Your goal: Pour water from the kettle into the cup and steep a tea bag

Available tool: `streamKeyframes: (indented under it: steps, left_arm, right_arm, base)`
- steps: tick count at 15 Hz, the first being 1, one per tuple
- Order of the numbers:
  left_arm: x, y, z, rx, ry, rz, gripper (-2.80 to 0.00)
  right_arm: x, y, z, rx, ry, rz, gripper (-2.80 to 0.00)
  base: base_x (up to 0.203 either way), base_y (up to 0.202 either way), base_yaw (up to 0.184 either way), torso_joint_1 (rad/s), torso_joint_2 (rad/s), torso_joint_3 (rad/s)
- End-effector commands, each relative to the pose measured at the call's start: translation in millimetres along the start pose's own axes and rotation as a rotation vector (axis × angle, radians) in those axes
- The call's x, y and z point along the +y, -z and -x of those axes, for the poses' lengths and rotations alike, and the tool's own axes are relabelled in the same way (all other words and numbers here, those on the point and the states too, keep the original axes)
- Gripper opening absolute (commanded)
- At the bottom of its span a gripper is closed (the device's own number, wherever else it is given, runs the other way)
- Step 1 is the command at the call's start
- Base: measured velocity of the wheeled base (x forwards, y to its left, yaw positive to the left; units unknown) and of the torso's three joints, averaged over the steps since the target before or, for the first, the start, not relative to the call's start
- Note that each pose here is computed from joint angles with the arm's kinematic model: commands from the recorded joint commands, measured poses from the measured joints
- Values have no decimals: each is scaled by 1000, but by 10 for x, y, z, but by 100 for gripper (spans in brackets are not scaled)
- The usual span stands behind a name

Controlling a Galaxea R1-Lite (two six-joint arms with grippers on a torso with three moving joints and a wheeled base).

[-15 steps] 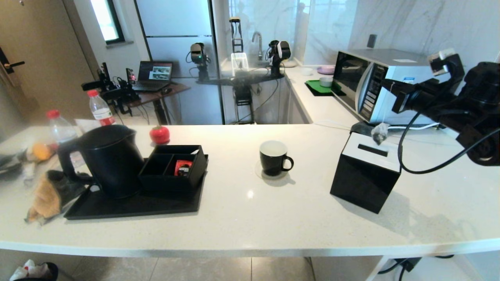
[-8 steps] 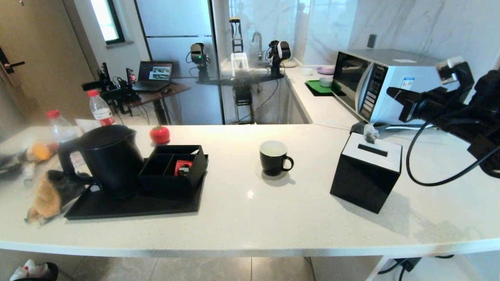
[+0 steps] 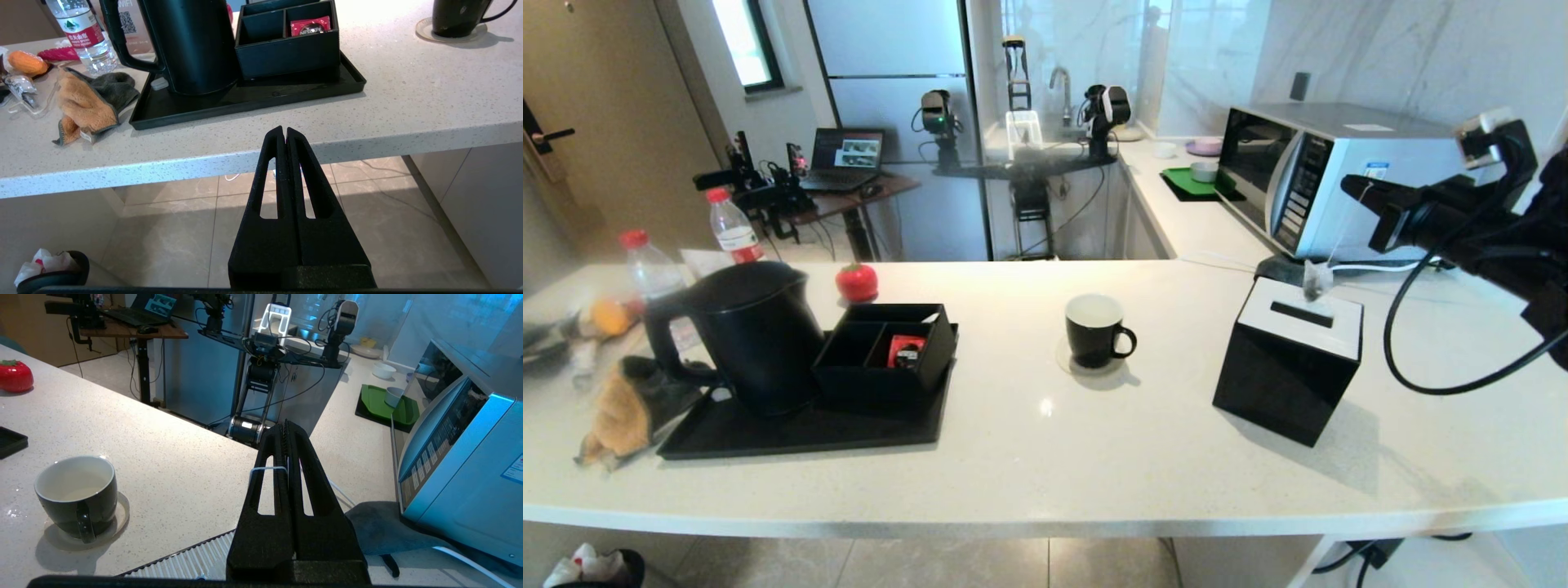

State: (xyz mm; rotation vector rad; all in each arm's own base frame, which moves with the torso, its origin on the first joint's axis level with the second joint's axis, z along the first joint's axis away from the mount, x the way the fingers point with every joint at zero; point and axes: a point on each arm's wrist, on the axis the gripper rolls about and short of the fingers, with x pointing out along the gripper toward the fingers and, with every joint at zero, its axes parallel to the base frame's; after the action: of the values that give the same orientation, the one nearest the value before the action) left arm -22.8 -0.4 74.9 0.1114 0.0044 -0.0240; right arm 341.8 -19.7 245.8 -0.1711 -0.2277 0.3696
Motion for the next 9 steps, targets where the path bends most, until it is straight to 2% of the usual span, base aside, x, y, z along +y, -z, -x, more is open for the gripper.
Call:
streamKeyframes:
  steps: [1,5,9]
  left_arm:
    - [0,0,0,0,1,0,-280]
    - [0,1,0,0,-1,0,-280]
    - [0,1,0,0,-1,0,-280]
  right_arm:
    - [5,-65,24,-16,-2,9,-280]
    - [22,-86,60,-17,-3,10,-280]
    - [58,0,100,5,-6,-1,-280]
  base:
    - [0,0,0,0,0,0]
    - [0,0,0,0,0,0]
    - [0,0,0,0,0,0]
